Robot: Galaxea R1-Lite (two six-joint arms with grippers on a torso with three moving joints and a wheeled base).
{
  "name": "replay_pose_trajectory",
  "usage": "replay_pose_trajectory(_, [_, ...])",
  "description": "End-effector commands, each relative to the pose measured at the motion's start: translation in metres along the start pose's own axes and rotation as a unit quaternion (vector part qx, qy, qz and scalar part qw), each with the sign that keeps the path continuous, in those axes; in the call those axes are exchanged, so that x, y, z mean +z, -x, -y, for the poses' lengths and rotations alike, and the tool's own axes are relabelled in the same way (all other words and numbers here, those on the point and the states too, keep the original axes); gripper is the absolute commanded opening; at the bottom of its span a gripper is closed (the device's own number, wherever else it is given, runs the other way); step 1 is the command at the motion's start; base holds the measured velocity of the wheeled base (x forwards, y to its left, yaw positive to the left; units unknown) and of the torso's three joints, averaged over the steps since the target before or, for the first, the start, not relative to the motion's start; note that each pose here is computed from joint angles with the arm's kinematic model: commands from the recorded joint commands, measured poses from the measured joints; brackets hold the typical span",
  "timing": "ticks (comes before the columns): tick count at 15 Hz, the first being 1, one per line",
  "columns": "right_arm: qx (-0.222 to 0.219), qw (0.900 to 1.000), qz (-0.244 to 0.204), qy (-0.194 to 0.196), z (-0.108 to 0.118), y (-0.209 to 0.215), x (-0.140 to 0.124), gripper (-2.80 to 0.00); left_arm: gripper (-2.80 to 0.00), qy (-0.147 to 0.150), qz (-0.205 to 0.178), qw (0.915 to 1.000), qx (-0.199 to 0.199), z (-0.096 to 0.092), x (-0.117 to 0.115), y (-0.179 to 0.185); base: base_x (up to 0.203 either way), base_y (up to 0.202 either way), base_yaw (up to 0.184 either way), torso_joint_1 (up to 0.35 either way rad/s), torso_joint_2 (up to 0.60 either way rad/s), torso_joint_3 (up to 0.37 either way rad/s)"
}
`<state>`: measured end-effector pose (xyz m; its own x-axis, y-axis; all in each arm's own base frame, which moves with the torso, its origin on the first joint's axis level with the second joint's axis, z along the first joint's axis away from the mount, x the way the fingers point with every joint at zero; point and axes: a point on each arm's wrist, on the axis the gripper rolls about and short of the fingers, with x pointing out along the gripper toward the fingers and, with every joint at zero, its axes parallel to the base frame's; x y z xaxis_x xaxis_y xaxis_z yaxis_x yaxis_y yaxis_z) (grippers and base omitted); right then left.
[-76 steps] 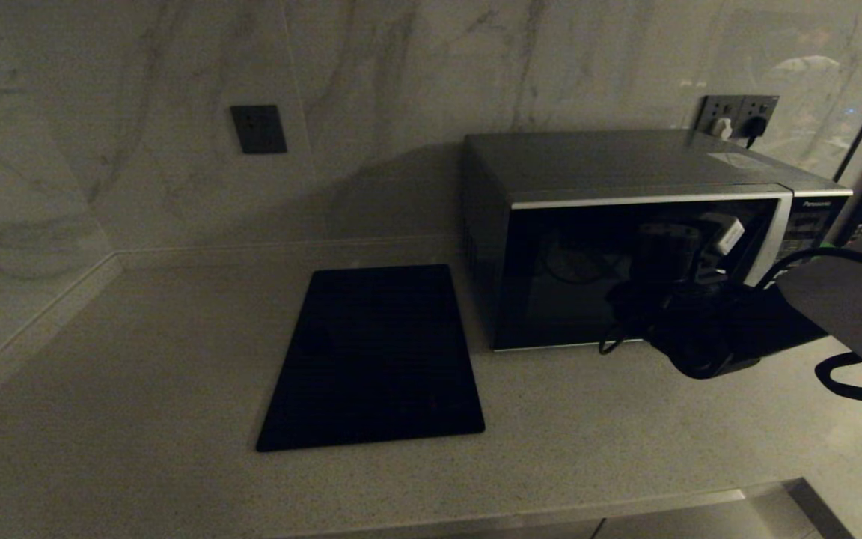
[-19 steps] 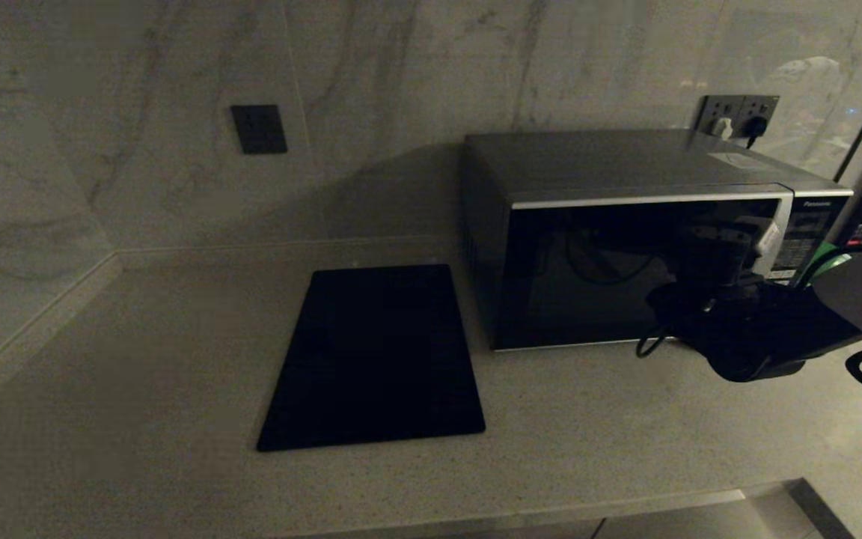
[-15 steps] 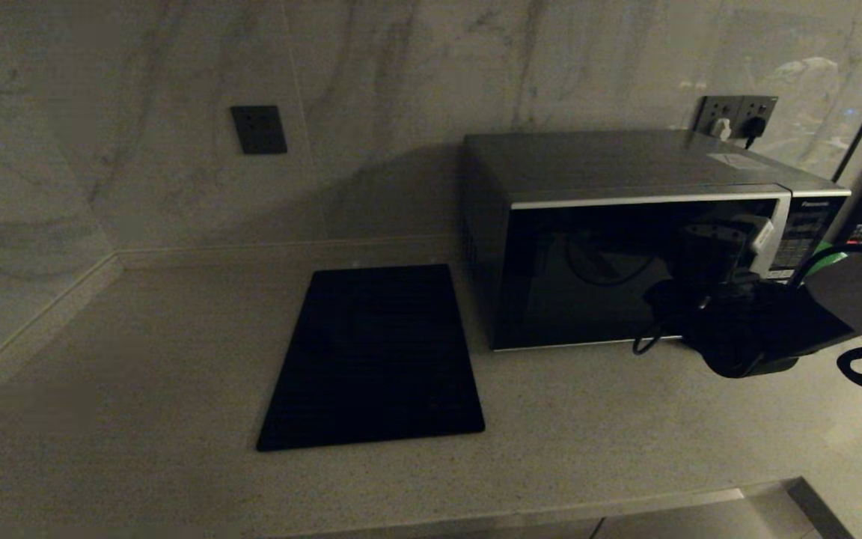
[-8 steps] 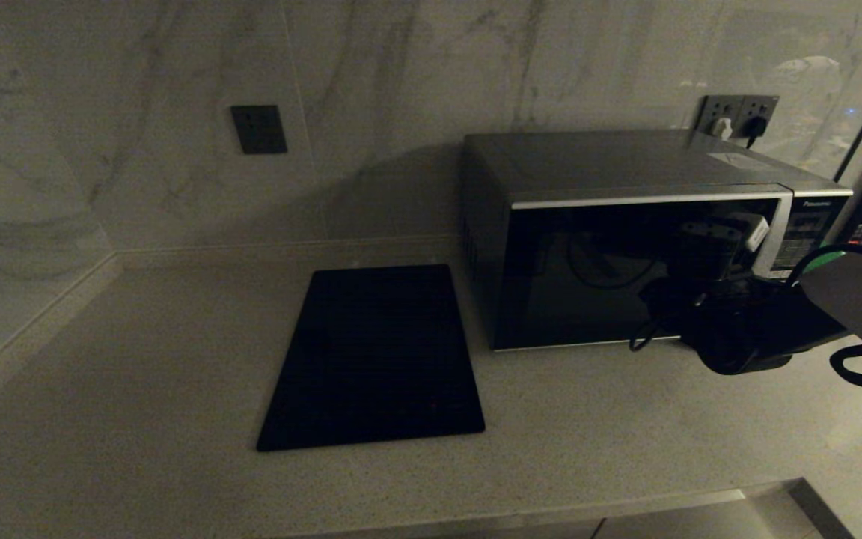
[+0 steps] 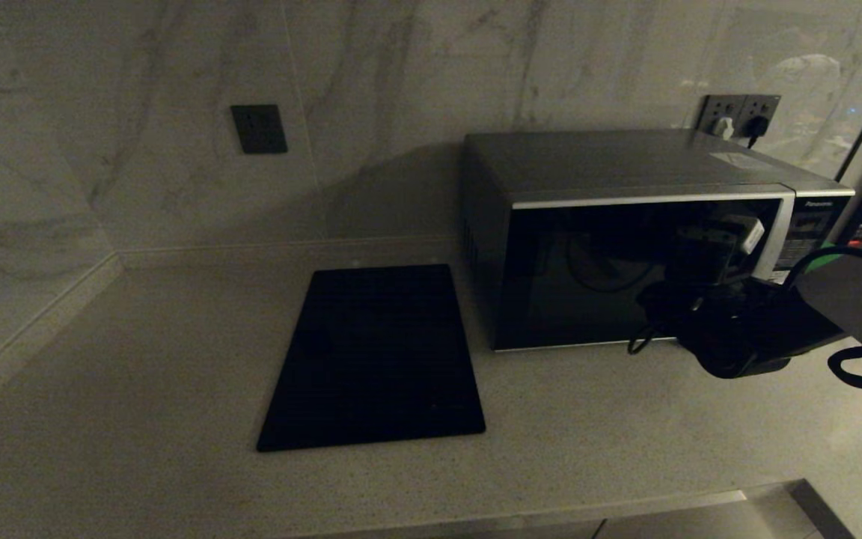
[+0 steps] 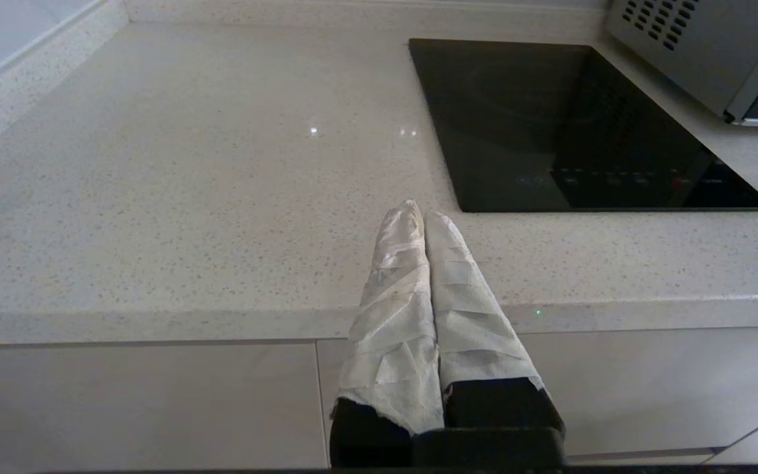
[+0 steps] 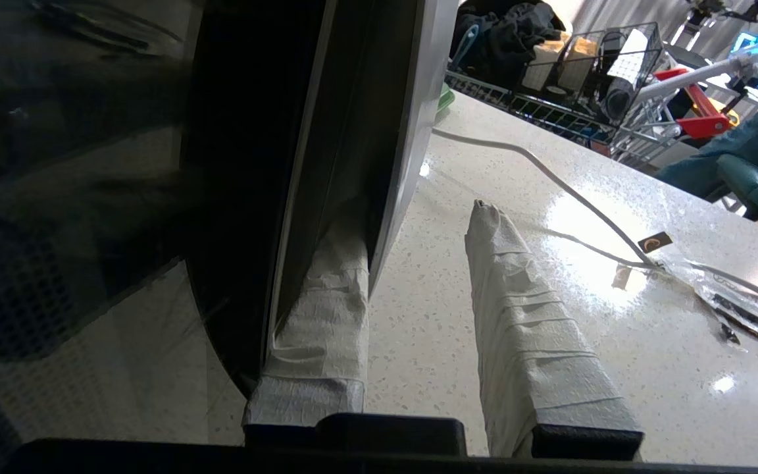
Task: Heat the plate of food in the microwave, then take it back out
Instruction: Open the microwave oven
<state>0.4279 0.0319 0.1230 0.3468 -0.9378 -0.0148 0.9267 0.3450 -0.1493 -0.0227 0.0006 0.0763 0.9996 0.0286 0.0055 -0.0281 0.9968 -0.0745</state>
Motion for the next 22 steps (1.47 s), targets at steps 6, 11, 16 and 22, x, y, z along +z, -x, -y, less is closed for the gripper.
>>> replay_pose_trajectory(6, [-0.023,1.0,-0.003,0.003,0.003,0.001,-0.003,-2.8,-2.8,0.0,0.0,1.0,0.0,0.0,0.0,0.0,0.0,0.0,0.0,0.0,0.0,0.0])
replay_pose_trajectory(11, [-0.037,0.999,-0.004,0.005,0.01,0.002,-0.002,-2.8,-2.8,0.0,0.0,1.0,0.0,0.0,0.0,0.0,0.0,0.0,0.0,0.0,0.0,0.0])
replay_pose_trajectory(16, [-0.046,0.999,-0.006,0.003,0.014,0.003,-0.005,-2.8,-2.8,0.0,0.0,1.0,0.0,0.0,0.0,0.0,0.0,0.0,0.0,0.0,0.0,0.0])
replay_pose_trajectory(22, [-0.041,0.999,-0.009,0.009,0.018,0.006,-0.013,-2.8,-2.8,0.0,0.0,1.0,0.0,0.0,0.0,0.0,0.0,0.0,0.0,0.0,0.0,0.0])
